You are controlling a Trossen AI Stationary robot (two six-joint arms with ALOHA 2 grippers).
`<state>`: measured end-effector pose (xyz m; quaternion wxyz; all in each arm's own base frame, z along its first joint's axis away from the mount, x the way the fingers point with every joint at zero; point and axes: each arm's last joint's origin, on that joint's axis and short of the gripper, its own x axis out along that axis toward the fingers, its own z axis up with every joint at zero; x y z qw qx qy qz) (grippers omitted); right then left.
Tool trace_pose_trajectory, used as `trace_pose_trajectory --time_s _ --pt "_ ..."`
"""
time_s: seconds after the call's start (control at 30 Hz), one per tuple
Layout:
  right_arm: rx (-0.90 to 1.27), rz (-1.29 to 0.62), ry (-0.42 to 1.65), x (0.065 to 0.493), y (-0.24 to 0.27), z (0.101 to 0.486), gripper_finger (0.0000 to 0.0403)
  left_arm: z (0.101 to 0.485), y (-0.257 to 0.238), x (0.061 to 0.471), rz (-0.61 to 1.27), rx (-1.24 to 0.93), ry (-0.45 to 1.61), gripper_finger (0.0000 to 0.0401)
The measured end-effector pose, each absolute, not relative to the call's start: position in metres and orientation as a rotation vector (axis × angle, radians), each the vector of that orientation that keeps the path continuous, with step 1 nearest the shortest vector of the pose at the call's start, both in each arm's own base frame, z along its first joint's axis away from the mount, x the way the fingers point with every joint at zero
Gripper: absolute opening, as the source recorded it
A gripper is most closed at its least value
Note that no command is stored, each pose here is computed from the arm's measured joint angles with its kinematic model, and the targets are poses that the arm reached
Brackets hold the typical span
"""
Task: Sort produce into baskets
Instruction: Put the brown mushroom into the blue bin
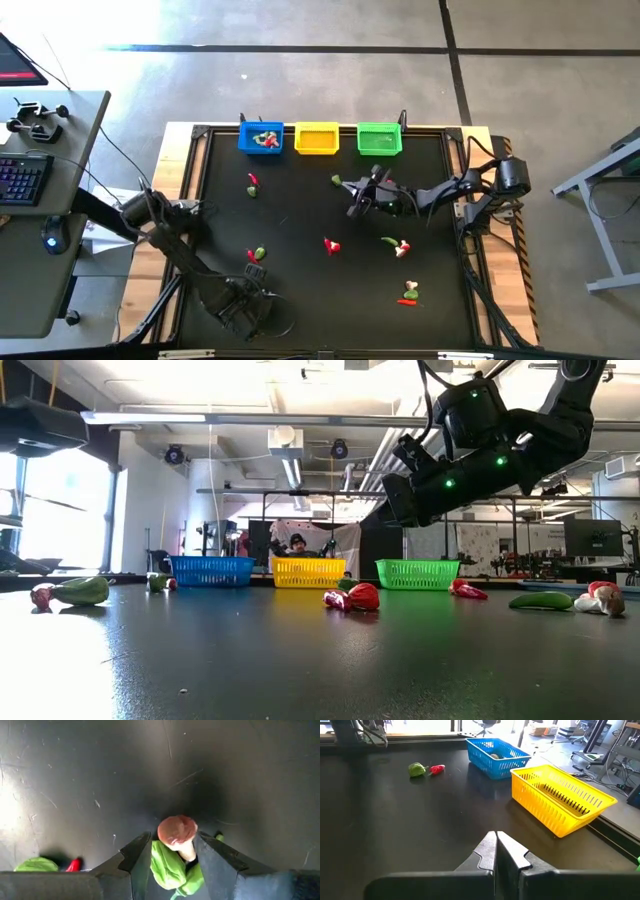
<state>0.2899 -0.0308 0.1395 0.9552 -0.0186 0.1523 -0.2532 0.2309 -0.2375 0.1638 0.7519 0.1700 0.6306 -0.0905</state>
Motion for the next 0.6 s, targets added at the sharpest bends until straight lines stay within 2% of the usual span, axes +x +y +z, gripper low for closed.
trace_pose_trajectory --time_s 0.3,0.43,0.6 --pt "-0.038 -0.514 0.308 0.290 -0.031 0.140 0.0000 0.151 -0.242 0.234 -0.213 0.367 1.397 0.0140" --pt "-0.038 -0.514 0.308 0.290 -0.031 0.140 0.0000 0.146 -0.244 0.236 -0.244 0.374 1.399 0.0114" --pt "-0.038 -0.515 0.308 0.290 -0.031 0.140 0.0000 0.147 -0.245 0.235 -0.288 0.367 1.414 0.0063"
